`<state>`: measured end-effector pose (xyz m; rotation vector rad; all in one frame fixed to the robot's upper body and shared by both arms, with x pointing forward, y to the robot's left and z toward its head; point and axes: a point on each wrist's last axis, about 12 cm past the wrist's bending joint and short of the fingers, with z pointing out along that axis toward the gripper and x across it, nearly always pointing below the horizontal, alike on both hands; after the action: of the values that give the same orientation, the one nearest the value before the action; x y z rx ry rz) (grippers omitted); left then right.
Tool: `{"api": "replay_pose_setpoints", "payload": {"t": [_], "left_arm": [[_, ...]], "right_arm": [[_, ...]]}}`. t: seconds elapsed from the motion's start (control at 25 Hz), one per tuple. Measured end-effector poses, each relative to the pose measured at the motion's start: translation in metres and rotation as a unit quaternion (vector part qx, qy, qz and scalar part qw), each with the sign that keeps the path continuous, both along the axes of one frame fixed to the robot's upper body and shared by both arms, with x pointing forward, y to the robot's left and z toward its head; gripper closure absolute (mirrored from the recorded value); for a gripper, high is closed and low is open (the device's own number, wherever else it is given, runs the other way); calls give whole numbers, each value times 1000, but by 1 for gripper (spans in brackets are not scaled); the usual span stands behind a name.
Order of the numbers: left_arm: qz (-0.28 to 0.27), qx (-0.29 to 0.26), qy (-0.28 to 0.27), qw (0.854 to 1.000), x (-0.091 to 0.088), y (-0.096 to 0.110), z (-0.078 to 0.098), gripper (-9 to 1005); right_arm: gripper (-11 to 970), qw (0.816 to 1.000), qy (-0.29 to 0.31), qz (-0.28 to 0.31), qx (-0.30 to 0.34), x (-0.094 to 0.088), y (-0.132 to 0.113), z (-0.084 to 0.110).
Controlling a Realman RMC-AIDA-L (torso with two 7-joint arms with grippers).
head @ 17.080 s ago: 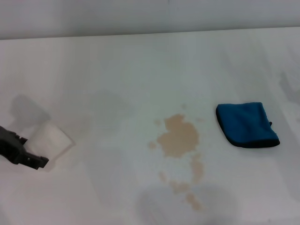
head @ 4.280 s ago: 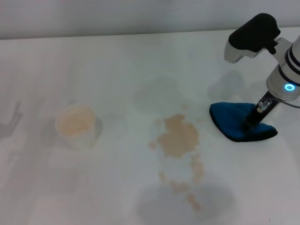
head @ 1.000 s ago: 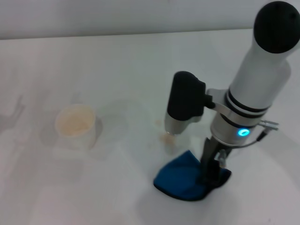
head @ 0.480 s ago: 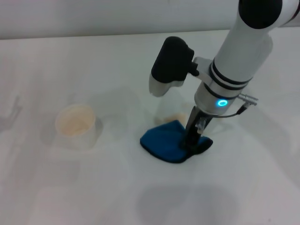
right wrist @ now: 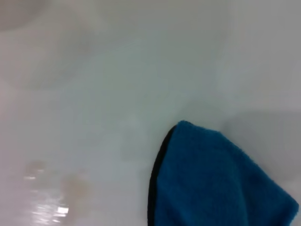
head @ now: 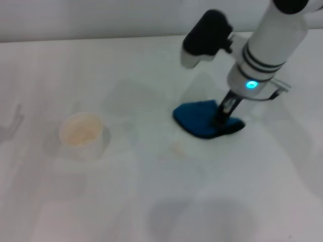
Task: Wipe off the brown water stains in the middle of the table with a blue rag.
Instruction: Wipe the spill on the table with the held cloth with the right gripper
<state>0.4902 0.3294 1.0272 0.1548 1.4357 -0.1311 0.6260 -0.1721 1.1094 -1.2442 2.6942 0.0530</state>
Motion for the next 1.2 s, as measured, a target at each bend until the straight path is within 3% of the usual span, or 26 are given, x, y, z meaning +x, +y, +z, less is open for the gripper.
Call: {"api": "replay_pose_setpoints", "payload": {"t": [0.16, 0.44, 0.68, 0.88, 1.2], "left_arm": [[-1, 0, -2, 1000, 0, 0, 0, 116], [-3, 0, -3, 1000, 3, -2, 1, 116], [-10, 1, -6, 1000, 8, -5, 4, 116], [-12, 2, -6, 1000, 10, -5, 4, 117], [-12, 2, -6, 1000, 9, -5, 4, 117]], "right_arm": [[819, 999, -4, -36, -22, 3, -20, 0], [819, 996, 25, -69, -49, -11, -52, -4], [820, 996, 41, -74, -19, -24, -64, 1], [821, 997, 46, -52, 31, -29, -51, 7], [820, 998, 38, 9, 51, -28, -8, 8]]}}
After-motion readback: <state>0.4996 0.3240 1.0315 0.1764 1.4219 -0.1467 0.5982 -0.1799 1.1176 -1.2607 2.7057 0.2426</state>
